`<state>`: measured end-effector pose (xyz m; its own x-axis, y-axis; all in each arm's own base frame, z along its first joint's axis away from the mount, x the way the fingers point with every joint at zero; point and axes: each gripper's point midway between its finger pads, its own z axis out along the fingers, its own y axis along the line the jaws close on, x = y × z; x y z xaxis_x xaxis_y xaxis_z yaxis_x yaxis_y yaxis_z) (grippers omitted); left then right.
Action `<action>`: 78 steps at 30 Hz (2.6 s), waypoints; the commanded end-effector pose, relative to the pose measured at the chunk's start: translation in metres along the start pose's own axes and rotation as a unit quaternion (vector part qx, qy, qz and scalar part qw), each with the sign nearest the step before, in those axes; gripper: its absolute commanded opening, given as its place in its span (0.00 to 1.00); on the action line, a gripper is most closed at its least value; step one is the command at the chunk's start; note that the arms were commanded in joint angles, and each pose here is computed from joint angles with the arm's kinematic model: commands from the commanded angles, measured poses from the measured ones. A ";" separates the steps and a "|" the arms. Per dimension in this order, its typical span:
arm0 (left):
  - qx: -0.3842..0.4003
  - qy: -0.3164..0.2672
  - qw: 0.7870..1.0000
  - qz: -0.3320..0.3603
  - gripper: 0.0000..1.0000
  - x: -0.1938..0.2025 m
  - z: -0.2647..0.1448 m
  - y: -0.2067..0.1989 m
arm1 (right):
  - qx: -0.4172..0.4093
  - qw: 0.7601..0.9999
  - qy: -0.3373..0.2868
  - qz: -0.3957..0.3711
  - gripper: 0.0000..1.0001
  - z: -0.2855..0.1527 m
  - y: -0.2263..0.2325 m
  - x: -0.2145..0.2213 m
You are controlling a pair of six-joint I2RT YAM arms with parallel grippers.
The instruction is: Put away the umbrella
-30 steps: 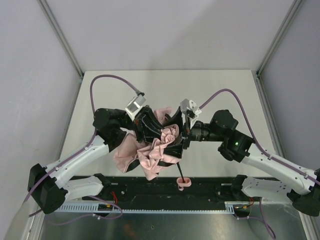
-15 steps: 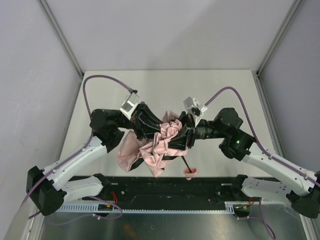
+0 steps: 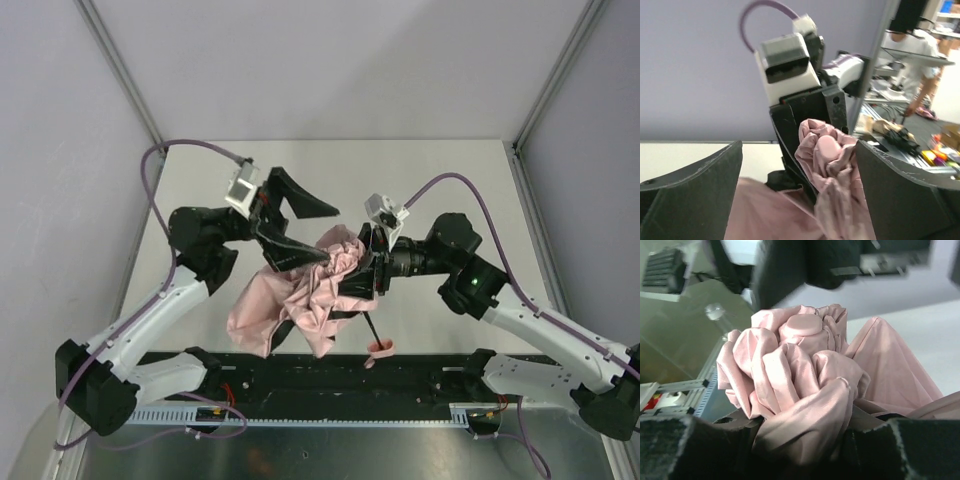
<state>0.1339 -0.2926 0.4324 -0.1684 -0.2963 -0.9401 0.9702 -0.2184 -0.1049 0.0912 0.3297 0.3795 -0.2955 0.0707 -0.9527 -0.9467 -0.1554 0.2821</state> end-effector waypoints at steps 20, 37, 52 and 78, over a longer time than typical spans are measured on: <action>-0.507 -0.041 0.856 -0.093 0.93 0.036 -0.167 0.102 | 0.778 0.559 0.107 -0.266 0.00 -0.247 -0.259 -0.100; -0.660 -0.136 0.618 -0.405 0.88 0.205 -0.254 0.098 | 0.546 0.613 0.442 -0.361 0.00 -0.074 -0.325 0.212; -0.669 -0.133 0.477 -0.554 0.99 0.285 -0.269 0.086 | 0.225 0.805 0.548 -0.016 0.00 -0.063 -0.195 0.415; -0.657 -0.226 0.551 -0.462 0.96 0.242 -0.279 0.114 | 0.288 0.833 0.426 0.202 0.00 -0.093 -0.219 0.406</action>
<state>0.2438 -0.1603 0.1207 -0.5376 -0.8432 0.0009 -0.3013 0.1911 -0.9342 0.2585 0.3874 0.0171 -0.2955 -0.5207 -0.8010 -0.9466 0.2731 0.1717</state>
